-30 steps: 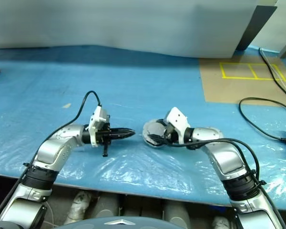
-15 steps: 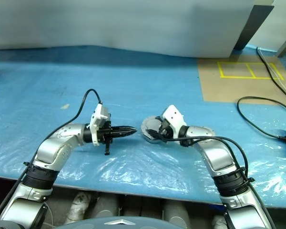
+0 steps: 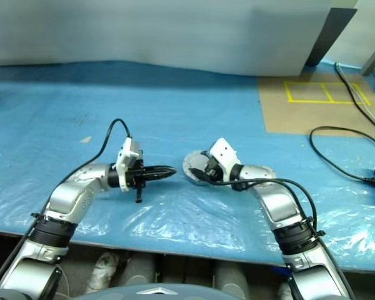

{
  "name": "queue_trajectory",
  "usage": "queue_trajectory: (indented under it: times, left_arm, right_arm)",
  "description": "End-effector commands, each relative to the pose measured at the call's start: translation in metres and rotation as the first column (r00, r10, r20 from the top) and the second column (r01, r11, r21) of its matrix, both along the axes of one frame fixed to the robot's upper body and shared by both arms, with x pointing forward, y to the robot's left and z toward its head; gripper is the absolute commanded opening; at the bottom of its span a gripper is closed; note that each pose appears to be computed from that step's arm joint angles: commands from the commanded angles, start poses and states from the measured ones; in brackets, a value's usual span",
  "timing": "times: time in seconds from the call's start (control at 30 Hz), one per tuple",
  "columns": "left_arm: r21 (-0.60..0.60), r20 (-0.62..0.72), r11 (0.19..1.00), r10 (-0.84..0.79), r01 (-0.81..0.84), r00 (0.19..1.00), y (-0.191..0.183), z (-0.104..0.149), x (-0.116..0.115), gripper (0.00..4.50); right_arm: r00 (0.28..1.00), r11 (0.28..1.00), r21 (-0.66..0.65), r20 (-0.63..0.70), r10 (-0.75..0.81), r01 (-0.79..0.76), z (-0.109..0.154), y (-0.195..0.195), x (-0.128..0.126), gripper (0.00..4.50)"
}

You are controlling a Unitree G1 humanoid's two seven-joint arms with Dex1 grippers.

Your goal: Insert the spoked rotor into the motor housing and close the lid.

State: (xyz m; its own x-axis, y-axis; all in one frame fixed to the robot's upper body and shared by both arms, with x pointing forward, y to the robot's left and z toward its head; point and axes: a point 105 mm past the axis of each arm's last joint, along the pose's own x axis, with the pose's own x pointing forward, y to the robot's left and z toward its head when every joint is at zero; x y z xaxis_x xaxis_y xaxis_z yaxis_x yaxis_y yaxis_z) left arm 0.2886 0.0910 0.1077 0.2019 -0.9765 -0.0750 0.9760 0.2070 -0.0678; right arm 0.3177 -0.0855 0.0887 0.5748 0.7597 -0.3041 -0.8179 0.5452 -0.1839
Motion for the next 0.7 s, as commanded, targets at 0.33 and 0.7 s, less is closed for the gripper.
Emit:
queue_trajectory:
  times: [0.33,0.7]
  left_arm:
    - [0.008,0.041,1.000,0.007,-0.007,0.999,0.003,0.007,0.006,0.00]
    - [0.032,0.046,0.999,-0.024,0.023,0.999,0.004,0.008,-0.003,0.00]
  right_arm:
    - [0.995,0.996,0.083,-0.092,-0.030,0.038,0.002,-0.013,0.002,2.98]
    - [0.993,0.997,0.073,-0.114,0.028,-0.020,-0.001,-0.010,-0.008,2.98]
